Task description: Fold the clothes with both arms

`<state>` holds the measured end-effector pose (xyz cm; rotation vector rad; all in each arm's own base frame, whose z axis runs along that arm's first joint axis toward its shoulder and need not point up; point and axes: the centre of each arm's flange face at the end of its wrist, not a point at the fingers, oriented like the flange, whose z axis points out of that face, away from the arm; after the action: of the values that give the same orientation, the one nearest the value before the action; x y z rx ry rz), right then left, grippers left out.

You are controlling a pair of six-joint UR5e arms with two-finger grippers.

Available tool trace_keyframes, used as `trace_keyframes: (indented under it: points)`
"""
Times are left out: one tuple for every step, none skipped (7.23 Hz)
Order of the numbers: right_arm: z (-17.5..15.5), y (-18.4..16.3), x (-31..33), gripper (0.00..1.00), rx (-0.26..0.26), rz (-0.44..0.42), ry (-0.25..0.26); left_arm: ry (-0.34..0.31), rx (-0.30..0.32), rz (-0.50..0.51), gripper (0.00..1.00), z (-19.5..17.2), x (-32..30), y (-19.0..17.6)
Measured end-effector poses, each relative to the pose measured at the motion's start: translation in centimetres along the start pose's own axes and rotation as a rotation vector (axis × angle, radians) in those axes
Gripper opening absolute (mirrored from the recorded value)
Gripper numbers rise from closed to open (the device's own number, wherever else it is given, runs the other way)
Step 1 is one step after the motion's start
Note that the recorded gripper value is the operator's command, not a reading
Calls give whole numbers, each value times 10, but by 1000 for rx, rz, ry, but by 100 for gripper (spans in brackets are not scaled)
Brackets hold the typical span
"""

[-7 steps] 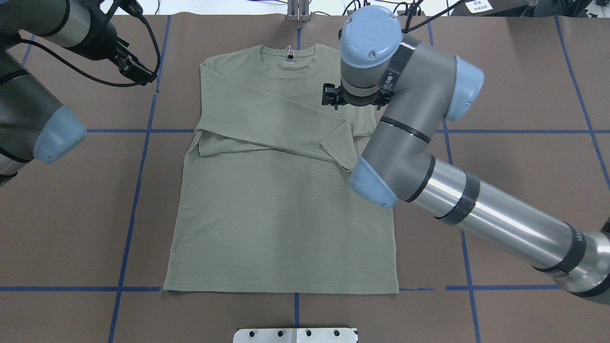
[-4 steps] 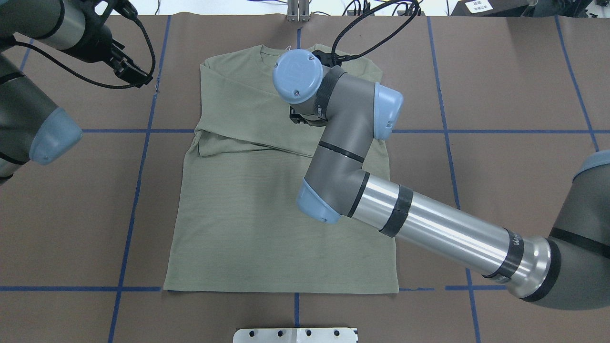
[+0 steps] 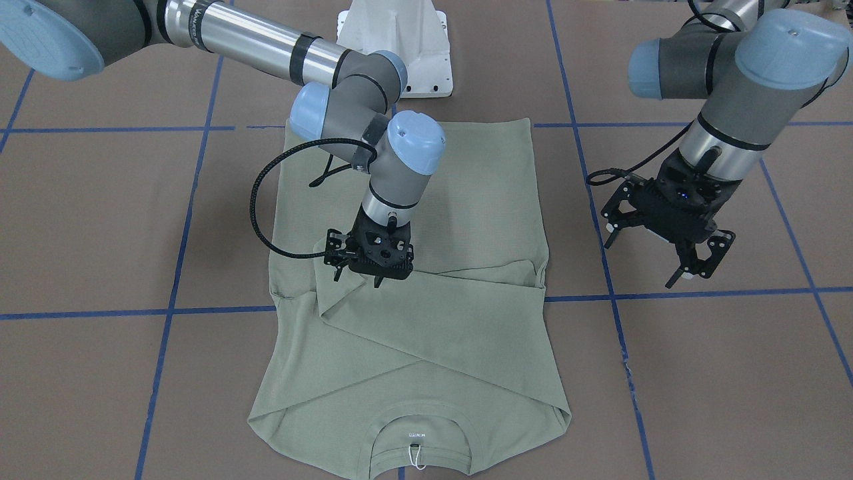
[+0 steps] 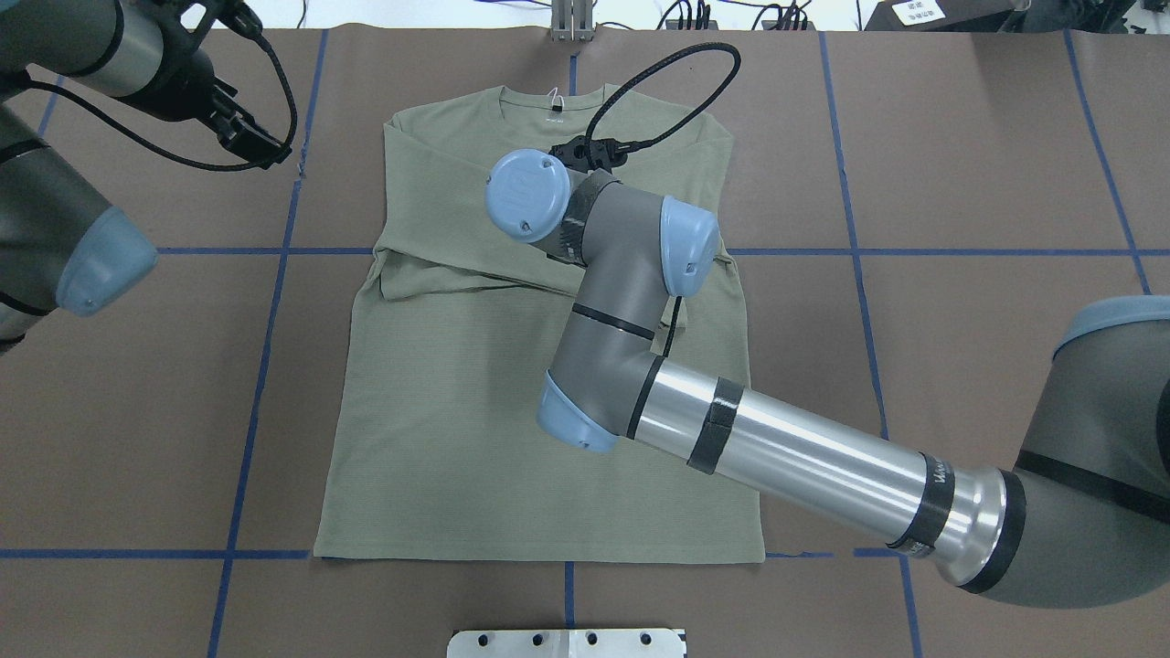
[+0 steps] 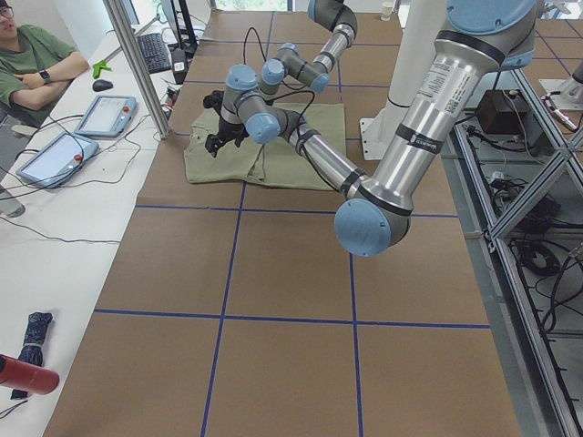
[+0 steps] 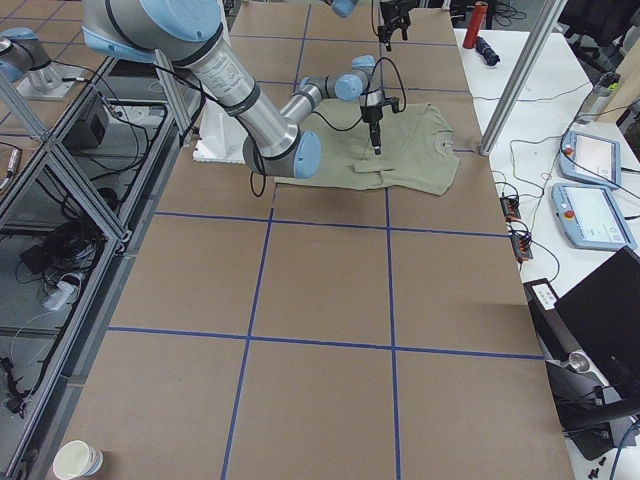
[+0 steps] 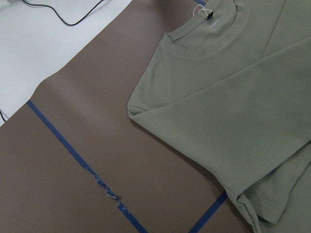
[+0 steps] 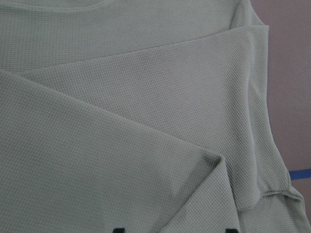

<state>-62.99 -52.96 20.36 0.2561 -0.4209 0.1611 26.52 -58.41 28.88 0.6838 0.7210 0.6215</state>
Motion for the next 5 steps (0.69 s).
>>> trace_keyframes:
  points:
    - [5,4,-2,65,2,-6,11,0,-2,-1,100,1,0,0]
    - [10,7,-4,59,2,-11,21,0,-3,-1,100,2,0,1]
    - [12,9,-5,50,2,-16,27,1,-3,-1,100,2,0,1]
    - [14,10,-5,49,2,-21,30,1,-3,-1,100,2,0,1]
    - [14,10,-5,47,2,-27,31,1,-4,-1,100,2,0,1]
